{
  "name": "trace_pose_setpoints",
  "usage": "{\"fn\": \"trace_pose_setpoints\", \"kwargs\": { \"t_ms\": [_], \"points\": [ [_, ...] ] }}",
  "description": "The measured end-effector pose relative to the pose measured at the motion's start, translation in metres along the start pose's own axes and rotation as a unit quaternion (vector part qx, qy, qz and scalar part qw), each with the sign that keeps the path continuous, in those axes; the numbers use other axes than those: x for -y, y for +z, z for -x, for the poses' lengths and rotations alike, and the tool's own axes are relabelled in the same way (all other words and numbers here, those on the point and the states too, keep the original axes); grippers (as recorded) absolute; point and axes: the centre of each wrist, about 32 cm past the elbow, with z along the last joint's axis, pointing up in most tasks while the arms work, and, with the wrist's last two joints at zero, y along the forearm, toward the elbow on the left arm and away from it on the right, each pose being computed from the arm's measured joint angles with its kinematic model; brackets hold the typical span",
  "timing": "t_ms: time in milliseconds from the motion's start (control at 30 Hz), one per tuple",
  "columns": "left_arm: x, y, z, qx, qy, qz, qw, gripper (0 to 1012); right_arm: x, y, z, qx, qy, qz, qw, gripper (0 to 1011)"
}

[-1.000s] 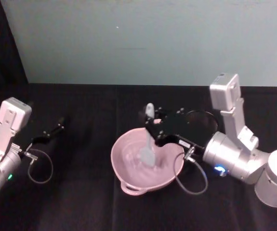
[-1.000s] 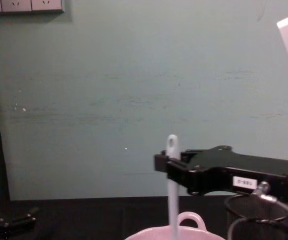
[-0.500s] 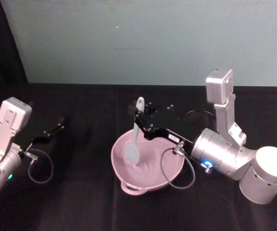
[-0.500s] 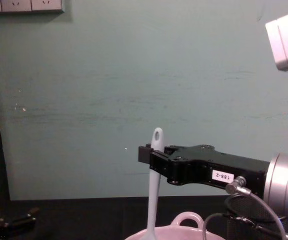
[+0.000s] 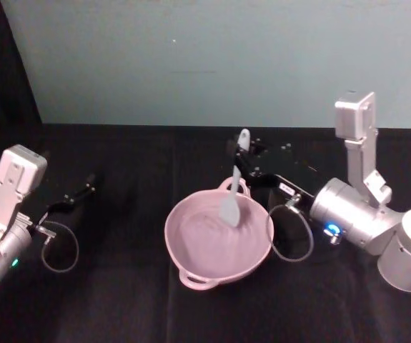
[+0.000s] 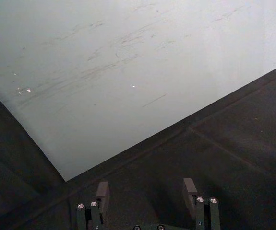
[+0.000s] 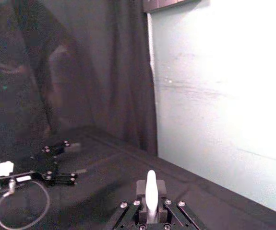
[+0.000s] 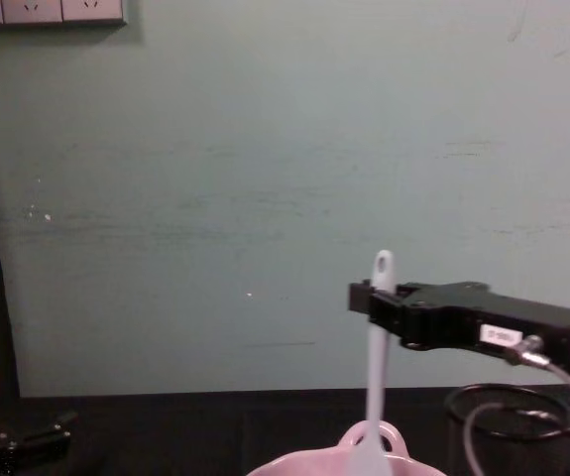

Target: Use the one hand to pick up the spoon and stir the clear water in the bowl.

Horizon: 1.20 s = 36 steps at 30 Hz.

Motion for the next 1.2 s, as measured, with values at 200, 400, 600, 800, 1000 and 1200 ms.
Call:
{"fn": "trace_pose_setpoints", "kwargs": {
  "t_ms": [200, 400, 600, 800, 1000, 1200],
  "points": [
    [0.0, 0.0, 0.0, 0.0, 0.0, 0.0, 1.0, 1005, 0.01, 0.008, -0.001, 0.022, -0.006, 0.01, 0.9997, 120],
    [0.0, 0.0, 0.0, 0.0, 0.0, 0.0, 1.0, 1005, 0.013, 0.015, 0.008, 0.048, 0.013, 0.024, 0.9985, 120],
    [0.0, 0.0, 0.0, 0.0, 0.0, 0.0, 1.0, 1005, 0.008, 0.016, 0.024, 0.055, 0.046, 0.031, 0.9969, 120],
    [0.0, 0.0, 0.0, 0.0, 0.0, 0.0, 1.0, 1005, 0.001, 0.013, 0.039, 0.049, 0.074, 0.028, 0.9957, 120],
    [0.0, 0.0, 0.0, 0.0, 0.0, 0.0, 1.0, 1005, -0.009, 0.009, 0.041, 0.035, 0.083, 0.018, 0.9958, 120],
    [0.0, 0.0, 0.0, 0.0, 0.0, 0.0, 1.0, 1005, -0.024, -0.002, 0.031, 0.003, 0.077, 0.006, 0.997, 120]
  ]
}}
